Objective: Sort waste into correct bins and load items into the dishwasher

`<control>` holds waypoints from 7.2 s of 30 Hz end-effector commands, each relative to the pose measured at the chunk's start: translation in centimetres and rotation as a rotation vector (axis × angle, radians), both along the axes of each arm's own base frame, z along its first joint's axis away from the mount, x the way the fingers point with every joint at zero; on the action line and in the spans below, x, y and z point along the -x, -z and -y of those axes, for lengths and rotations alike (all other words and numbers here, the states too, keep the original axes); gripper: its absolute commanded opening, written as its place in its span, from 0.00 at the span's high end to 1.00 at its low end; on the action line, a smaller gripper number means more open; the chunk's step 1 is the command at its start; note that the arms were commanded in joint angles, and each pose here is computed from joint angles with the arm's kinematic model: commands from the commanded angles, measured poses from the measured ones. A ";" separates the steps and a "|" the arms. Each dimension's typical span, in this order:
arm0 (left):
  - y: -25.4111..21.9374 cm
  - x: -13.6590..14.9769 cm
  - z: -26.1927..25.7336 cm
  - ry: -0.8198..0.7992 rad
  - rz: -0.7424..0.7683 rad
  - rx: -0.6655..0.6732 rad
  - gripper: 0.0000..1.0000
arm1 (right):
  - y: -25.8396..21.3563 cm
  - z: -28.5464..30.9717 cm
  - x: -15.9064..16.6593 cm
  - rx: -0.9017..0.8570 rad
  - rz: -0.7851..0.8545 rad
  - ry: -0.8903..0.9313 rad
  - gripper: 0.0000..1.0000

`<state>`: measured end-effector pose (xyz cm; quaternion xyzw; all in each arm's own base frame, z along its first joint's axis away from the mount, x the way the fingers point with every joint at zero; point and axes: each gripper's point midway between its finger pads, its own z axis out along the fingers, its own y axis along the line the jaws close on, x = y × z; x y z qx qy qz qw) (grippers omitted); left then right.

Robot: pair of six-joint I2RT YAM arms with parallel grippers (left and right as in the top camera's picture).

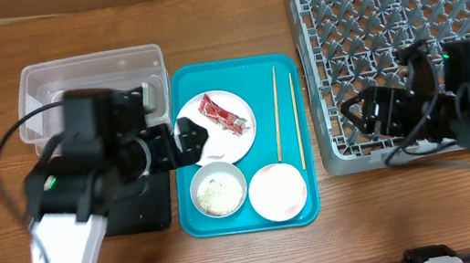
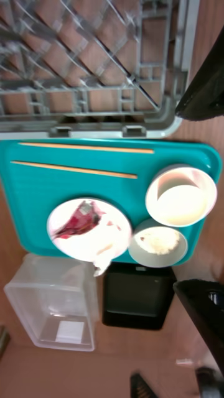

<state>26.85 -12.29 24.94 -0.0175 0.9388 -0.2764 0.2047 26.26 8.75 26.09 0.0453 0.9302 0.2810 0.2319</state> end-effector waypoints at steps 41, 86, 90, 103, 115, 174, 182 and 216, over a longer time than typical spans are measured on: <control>-0.2 -0.1 12.1 0.464 -0.286 0.571 0.96 | -3.8 -7.2 3.6 -0.267 0.183 -0.470 0.09; -6.8 3.5 13.6 0.740 -0.220 0.938 0.96 | -4.3 -12.4 1.7 -0.176 0.306 -0.548 0.11; -6.7 3.5 13.6 0.739 -0.219 0.936 0.96 | -5.3 -13.2 3.0 -0.244 0.337 -0.642 0.22; -5.5 3.1 13.7 0.713 -0.219 0.869 0.96 | -6.6 -11.9 3.1 -0.290 0.370 -0.633 0.24; -5.5 3.1 13.7 0.715 -0.215 0.869 0.96 | -7.3 -12.6 4.4 -0.359 0.357 -0.692 0.41; 16.5 5.6 5.1 0.067 -0.348 -0.611 0.50 | -2.4 2.0 0.1 0.172 0.049 0.256 0.09; 19.6 6.6 4.8 0.037 -0.344 -0.631 0.61 | -2.4 2.0 0.5 0.173 0.046 0.256 0.08; 20.5 8.2 6.9 0.236 -0.294 -0.580 0.48 | -2.4 2.2 0.5 0.179 0.048 0.261 0.07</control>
